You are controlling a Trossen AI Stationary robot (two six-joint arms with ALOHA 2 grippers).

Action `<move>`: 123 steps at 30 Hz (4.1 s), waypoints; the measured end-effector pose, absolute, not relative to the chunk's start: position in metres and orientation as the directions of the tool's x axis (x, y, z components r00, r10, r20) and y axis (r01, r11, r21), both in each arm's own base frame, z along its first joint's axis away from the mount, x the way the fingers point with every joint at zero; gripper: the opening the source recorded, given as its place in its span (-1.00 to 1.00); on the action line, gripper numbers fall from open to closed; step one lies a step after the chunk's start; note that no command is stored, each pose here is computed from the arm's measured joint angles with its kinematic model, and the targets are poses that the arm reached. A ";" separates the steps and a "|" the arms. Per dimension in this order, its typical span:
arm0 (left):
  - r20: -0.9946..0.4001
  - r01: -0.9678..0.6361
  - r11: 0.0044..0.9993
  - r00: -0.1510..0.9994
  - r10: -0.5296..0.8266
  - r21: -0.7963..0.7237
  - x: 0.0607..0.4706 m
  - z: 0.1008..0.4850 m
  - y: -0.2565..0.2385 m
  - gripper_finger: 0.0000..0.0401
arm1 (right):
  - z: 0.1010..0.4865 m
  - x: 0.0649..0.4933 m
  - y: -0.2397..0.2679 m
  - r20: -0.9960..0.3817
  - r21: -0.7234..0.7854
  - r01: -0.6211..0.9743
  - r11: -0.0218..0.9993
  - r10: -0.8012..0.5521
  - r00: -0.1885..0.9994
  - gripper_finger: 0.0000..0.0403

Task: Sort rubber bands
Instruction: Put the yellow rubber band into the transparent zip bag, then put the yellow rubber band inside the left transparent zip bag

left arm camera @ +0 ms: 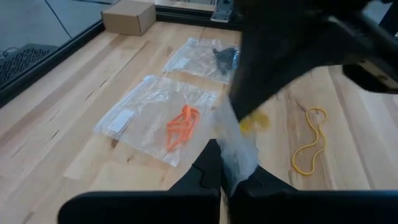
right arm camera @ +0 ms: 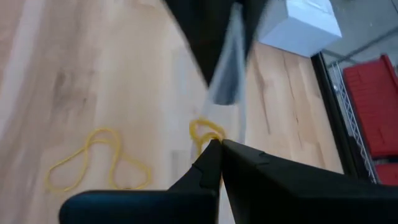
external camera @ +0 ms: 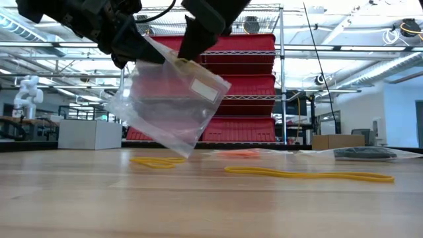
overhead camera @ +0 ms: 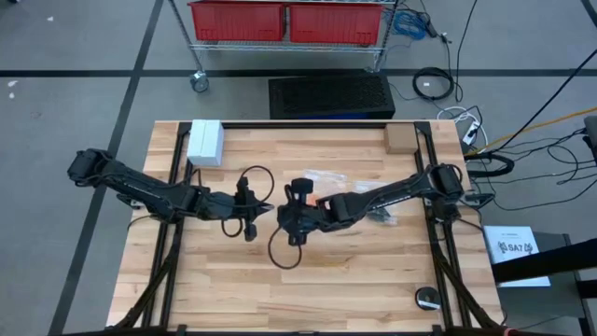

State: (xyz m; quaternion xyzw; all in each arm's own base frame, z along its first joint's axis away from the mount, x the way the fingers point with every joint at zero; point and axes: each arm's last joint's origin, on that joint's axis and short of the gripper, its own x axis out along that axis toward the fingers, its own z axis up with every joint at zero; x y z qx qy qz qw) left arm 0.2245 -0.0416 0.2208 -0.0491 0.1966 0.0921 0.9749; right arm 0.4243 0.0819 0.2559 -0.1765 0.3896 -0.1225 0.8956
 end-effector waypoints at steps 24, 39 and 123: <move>-0.401 -0.139 0.989 0.910 0.106 -0.054 0.225 0.220 -0.043 -1.00 | 0.246 0.440 0.054 -0.689 -0.264 0.051 0.963 -0.225 0.689 -0.96; -0.406 -0.139 0.989 0.907 0.107 -0.051 0.225 0.219 -0.043 -1.00 | 0.268 0.427 0.059 -0.677 -0.242 0.034 0.970 -0.194 0.710 -0.39; -0.282 0.005 1.000 0.959 0.003 0.030 0.232 0.225 -0.070 -1.00 | 0.299 0.314 0.087 -0.596 -0.052 0.183 0.982 -0.177 0.783 -1.00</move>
